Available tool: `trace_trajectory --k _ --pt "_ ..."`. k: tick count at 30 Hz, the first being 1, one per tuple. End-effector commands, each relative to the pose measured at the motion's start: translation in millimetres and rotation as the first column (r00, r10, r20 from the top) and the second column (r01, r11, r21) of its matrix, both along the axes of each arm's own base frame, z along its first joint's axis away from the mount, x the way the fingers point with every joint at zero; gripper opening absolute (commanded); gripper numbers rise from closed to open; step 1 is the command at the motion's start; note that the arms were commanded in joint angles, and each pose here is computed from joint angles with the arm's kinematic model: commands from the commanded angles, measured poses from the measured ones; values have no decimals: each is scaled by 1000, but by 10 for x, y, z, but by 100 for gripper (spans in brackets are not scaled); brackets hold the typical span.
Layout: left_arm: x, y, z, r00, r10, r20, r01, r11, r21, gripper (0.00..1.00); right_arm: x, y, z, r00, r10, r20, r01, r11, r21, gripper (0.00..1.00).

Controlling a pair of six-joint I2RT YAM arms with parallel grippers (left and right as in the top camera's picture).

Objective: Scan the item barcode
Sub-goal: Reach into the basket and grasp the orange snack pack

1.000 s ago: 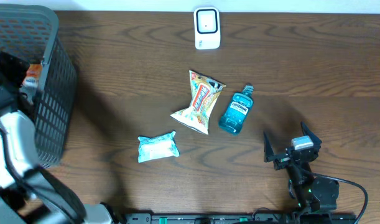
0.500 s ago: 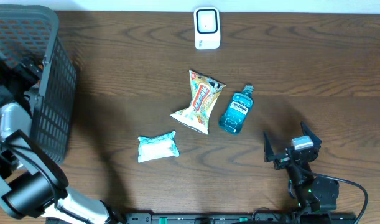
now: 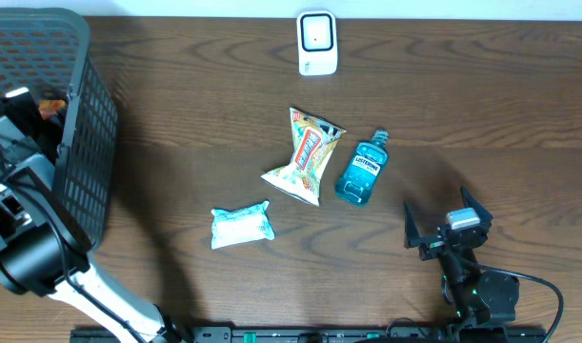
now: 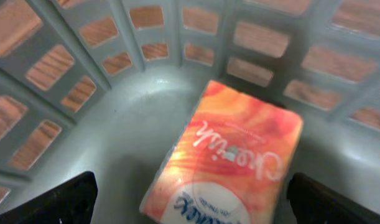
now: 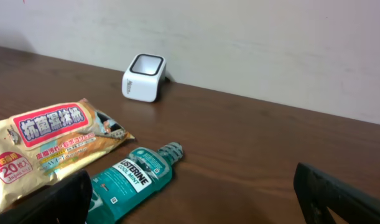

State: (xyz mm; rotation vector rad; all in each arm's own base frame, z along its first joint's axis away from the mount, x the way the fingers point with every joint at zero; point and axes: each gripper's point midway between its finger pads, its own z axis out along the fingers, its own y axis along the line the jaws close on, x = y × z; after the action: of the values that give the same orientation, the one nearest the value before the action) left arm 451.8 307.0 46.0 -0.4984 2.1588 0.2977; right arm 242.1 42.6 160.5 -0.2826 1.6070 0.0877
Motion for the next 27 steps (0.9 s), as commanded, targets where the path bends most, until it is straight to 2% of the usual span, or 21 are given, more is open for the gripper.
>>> trace_trajectory --k 1,9,14,15,17,19,21,23,27 --pt "103 16 -7 999 -34 22 34 999 18 98 -6 15 -3 1000 7 1 -7 1000 -3 99" --pt "99 10 -366 999 -36 -6 36 999 -7 98 -6 15 -4 1000 7 1 -7 1000 -3 99" --pt "90 2 -422 999 -37 -14 37 999 -14 98 -6 15 -4 1000 7 1 -7 1000 -3 99" --pt "92 5 -417 999 -36 -12 36 999 -12 93 -6 15 -3 1000 7 1 -7 1000 -3 99" --pt "84 14 -418 999 -34 -13 34 999 -13 71 -6 15 -3 1000 7 1 -7 1000 -3 99" --pt "63 25 -431 999 -30 -19 30 999 -18 55 -6 15 -3 1000 7 1 -7 1000 -3 99" --pt "52 30 -439 999 -28 -22 28 999 -21 42 -6 15 -3 1000 7 1 -7 1000 -3 99" --pt "40 30 -424 999 -27 -26 26 999 -23 36 -6 15 -3 1000 7 1 -7 1000 -3 99" --pt "17 37 -223 1000 -21 -18 20 1000 -21 34 -6 15 -4 1000 7 1 -7 1000 -3 99"
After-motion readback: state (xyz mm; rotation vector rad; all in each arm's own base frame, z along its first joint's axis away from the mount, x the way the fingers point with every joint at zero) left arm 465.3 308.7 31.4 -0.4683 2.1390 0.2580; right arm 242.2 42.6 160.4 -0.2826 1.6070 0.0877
